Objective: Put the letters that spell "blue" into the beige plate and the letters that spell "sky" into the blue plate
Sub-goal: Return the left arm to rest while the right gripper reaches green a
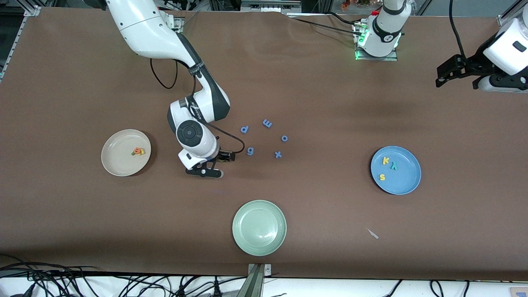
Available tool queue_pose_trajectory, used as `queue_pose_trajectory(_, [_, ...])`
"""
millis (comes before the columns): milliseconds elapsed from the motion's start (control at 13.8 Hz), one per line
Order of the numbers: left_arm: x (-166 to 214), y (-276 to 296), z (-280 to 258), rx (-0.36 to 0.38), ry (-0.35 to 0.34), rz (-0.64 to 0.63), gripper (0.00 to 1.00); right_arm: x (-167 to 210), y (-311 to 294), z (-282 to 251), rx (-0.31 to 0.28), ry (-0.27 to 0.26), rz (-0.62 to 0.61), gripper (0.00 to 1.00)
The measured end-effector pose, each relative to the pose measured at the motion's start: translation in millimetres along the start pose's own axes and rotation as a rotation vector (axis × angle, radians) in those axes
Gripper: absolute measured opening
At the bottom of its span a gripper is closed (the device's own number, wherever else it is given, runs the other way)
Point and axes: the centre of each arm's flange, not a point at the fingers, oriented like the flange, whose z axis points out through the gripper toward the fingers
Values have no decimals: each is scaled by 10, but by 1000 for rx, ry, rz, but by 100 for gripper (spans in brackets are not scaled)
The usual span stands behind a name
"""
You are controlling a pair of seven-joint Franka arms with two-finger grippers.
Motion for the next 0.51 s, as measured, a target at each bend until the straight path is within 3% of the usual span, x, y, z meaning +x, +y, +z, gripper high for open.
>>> queue_pose_trajectory(508, [187, 3, -50, -14, 4, 1, 100, -29, -63, 183, 8, 6, -8, 99])
